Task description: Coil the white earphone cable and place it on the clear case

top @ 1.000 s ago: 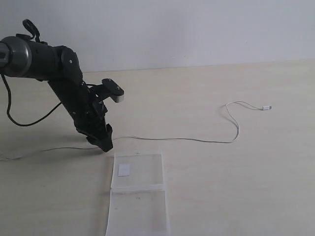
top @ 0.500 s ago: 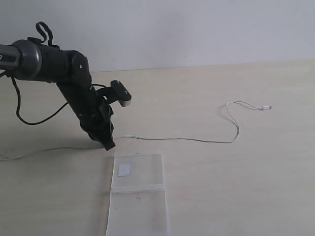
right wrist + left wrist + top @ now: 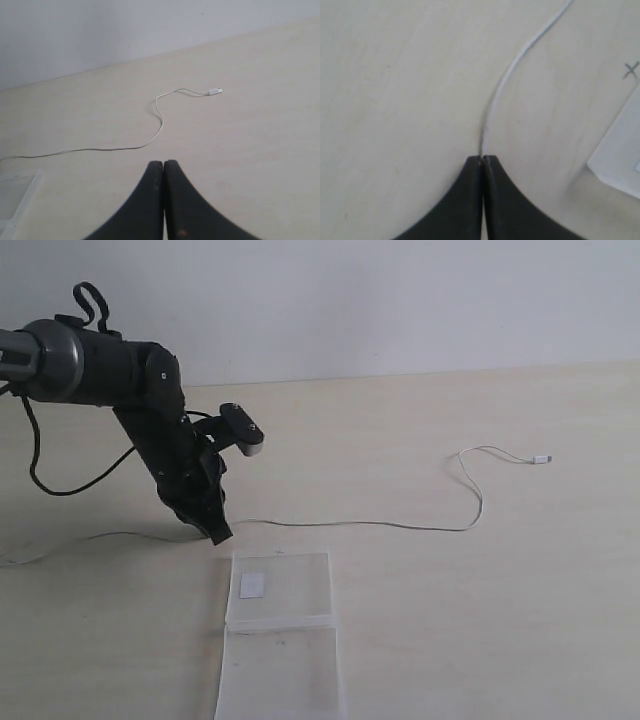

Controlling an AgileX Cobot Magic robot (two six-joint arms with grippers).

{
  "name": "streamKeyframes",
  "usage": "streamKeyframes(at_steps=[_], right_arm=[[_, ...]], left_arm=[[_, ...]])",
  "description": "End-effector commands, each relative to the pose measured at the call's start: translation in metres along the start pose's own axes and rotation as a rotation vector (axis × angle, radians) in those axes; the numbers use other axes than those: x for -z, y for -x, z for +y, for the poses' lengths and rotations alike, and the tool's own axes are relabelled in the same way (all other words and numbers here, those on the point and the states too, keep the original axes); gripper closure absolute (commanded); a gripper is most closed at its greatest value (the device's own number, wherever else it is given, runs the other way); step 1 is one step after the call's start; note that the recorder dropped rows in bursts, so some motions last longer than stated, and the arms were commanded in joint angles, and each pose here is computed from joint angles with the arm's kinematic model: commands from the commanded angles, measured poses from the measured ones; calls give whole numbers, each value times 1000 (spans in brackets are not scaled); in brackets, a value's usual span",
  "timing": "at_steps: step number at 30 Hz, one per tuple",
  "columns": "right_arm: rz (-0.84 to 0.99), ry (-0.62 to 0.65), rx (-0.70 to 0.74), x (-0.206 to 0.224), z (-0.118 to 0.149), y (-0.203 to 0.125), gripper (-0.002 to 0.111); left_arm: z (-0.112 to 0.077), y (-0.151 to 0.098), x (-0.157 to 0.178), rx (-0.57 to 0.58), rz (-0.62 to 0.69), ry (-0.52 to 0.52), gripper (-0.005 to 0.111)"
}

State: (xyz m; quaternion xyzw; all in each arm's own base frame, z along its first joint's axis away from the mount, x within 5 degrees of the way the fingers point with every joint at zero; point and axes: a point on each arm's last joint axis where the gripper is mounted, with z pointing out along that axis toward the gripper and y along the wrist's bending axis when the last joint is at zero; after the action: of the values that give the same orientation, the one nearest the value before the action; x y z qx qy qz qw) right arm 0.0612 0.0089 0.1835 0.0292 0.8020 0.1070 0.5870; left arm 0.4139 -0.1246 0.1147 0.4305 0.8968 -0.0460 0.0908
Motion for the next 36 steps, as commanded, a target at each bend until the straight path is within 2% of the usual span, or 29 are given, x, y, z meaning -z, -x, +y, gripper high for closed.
streamKeyframes(at_steps=[1,8,13,16,24,28,31,36], right_arm=[[-6,-4,6,0,-1,-1,108],[-6,-4,6,0,-1,-1,108],[-6,-4,6,0,-1,-1,108],[-6,-4,6,0,-1,-1,108],[-6,-4,6,0,-1,-1,108],[-6,-4,6,0,-1,-1,108],[-6,-4,6,0,-1,-1,108],[-6,-4,6,0,-1,-1,108]], left_arm=[[4,2,35,31,-56,50,107],[15,-2,86,105,-171,96,107],[20,-7,127,187,-305,104,107],[19,-8,151,196,-377,145,107],[-8,-21,256,173,-622,303,107],[-27,-36,310,129,-741,439,107],[-38,-44,338,119,-835,517,107],[-45,-48,373,94,-924,612,107]])
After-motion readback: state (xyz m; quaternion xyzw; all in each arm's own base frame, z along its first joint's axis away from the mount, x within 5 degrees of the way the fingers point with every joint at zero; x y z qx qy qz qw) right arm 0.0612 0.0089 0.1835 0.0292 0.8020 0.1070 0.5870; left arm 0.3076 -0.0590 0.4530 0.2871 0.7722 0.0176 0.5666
